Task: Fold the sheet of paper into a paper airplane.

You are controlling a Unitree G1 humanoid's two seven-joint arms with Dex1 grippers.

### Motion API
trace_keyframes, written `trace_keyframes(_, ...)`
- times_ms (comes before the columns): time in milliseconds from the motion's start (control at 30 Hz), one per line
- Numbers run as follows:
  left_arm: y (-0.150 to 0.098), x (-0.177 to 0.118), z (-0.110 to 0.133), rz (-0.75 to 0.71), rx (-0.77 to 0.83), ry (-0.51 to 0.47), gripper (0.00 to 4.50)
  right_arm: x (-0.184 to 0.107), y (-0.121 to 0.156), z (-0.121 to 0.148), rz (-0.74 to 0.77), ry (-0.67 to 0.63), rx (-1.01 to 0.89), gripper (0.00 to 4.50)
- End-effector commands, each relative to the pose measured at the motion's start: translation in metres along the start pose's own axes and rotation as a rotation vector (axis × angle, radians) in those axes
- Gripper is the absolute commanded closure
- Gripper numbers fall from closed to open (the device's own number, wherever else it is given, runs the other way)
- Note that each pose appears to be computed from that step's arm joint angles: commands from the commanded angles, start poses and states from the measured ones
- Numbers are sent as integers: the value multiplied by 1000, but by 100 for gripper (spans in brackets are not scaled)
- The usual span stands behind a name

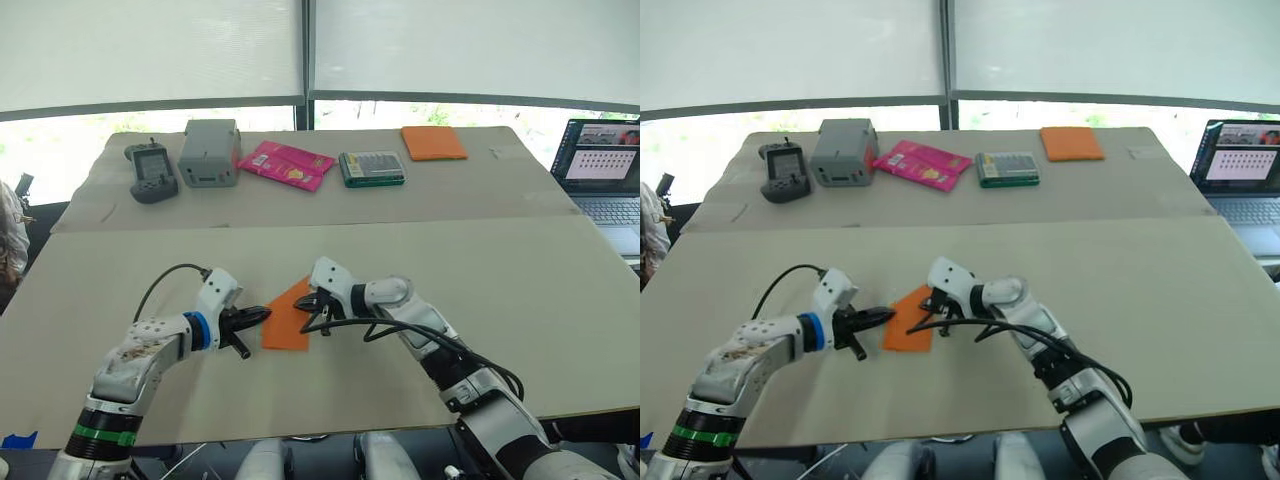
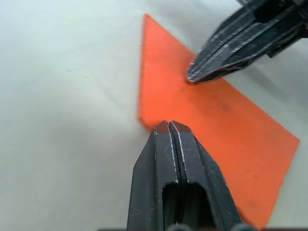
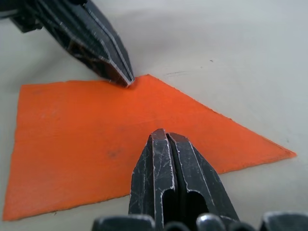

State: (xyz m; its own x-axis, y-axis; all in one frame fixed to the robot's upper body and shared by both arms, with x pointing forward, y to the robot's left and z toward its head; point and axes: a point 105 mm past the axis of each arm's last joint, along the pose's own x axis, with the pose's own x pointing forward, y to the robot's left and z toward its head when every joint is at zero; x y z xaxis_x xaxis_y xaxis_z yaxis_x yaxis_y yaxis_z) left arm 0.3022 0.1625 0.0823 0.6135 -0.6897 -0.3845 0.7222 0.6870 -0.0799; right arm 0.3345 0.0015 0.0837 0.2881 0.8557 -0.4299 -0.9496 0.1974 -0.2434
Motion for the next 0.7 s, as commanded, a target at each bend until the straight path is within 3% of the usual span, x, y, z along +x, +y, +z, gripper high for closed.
trace_keyframes(33, 15, 5, 28, 41, 25, -98, 447, 3, 21, -22, 69, 85, 19, 450)
trace_keyframes(400, 18, 53, 74, -141, 173, -166, 447, -1, 33, -32, 44, 127, 52, 450)
trace_keyframes(700, 11, 89, 76, -250, 214, -134, 447, -6, 27, -34, -7, 136, 76, 450)
